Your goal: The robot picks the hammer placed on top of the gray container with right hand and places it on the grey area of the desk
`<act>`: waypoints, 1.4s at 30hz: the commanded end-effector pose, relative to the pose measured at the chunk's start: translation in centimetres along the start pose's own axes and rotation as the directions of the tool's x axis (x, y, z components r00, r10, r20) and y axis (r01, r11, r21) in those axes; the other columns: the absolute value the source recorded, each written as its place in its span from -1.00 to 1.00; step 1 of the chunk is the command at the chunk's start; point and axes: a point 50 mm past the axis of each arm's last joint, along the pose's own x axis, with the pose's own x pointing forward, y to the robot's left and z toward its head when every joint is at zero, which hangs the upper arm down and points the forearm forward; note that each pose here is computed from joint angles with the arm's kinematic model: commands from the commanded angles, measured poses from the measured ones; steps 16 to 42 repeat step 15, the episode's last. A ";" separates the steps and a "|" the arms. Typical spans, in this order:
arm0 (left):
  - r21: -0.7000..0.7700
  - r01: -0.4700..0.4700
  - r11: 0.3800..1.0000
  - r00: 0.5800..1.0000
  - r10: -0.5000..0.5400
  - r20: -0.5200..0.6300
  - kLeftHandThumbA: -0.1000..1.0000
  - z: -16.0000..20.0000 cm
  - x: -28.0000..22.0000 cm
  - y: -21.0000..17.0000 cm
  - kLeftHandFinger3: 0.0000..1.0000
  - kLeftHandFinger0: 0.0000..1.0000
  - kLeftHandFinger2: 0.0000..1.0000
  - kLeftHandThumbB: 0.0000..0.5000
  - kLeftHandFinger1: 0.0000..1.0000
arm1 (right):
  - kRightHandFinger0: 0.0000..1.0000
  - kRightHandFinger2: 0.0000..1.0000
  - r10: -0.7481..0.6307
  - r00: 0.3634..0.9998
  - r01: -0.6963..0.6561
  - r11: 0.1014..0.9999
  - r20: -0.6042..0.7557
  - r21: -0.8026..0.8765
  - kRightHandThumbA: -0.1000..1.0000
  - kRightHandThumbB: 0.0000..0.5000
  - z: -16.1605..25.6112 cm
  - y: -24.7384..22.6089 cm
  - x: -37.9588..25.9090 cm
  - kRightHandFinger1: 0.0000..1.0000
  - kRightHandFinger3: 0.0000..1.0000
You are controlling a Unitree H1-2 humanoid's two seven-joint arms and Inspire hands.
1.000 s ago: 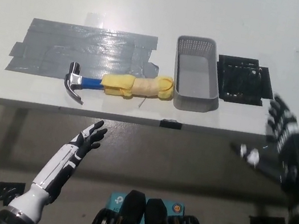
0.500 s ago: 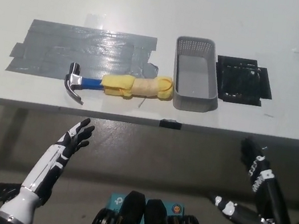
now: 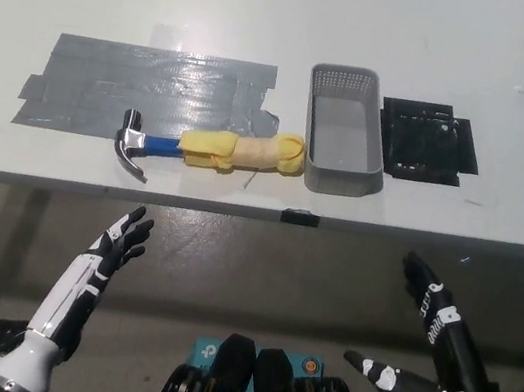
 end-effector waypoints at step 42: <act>0.005 -0.037 0.999 0.998 0.036 0.043 1.00 1.2 0.4 1.0 1.00 1.00 1.00 -0.13 1.00 | 1.00 1.00 0.018 0.996 -0.010 0.995 0.086 -0.096 0.83 0.08 1.8 -0.3 1.7 1.00 1.00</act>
